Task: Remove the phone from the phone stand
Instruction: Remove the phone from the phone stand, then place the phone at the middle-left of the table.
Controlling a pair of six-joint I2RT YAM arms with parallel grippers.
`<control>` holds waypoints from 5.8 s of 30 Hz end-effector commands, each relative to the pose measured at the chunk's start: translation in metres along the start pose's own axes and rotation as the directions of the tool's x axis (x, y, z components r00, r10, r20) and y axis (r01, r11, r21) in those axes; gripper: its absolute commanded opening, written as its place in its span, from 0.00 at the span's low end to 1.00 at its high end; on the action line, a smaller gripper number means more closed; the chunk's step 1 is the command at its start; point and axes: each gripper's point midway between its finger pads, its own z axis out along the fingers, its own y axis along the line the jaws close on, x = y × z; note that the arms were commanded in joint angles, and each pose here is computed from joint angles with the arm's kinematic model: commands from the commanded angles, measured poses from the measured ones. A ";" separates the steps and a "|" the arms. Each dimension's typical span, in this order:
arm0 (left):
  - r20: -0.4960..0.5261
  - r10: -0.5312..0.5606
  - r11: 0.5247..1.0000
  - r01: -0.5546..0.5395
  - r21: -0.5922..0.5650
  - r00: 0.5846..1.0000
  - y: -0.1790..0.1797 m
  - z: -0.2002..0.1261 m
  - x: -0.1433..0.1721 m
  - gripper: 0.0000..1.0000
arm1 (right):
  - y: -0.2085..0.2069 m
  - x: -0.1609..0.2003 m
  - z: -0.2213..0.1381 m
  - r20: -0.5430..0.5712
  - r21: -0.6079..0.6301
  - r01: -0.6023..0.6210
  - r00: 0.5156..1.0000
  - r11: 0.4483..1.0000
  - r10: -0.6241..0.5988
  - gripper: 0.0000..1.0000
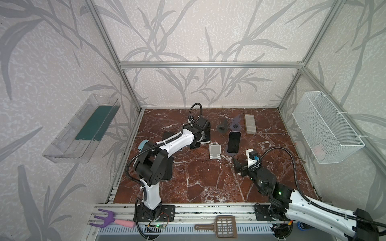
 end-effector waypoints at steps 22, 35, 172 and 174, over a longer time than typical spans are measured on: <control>0.050 -0.036 0.999 0.037 -0.005 0.998 0.007 0.015 0.008 0.72 | 0.002 -0.017 0.000 0.036 -0.007 -0.022 0.999 1.000 0.023 0.99; 0.058 -0.002 0.999 -0.001 0.041 0.998 0.004 0.005 0.003 0.58 | 0.002 -0.018 -0.001 0.040 -0.006 -0.022 0.999 1.000 0.022 0.99; -0.595 0.240 0.964 -0.262 0.051 0.767 0.109 -0.001 0.181 0.55 | 0.001 -0.019 -0.003 0.047 -0.014 -0.035 0.998 0.999 0.035 0.99; -0.596 0.240 0.963 -0.267 0.045 0.766 0.110 -0.001 0.181 0.56 | 0.002 -0.020 -0.003 0.048 -0.019 -0.036 0.998 0.999 0.037 0.99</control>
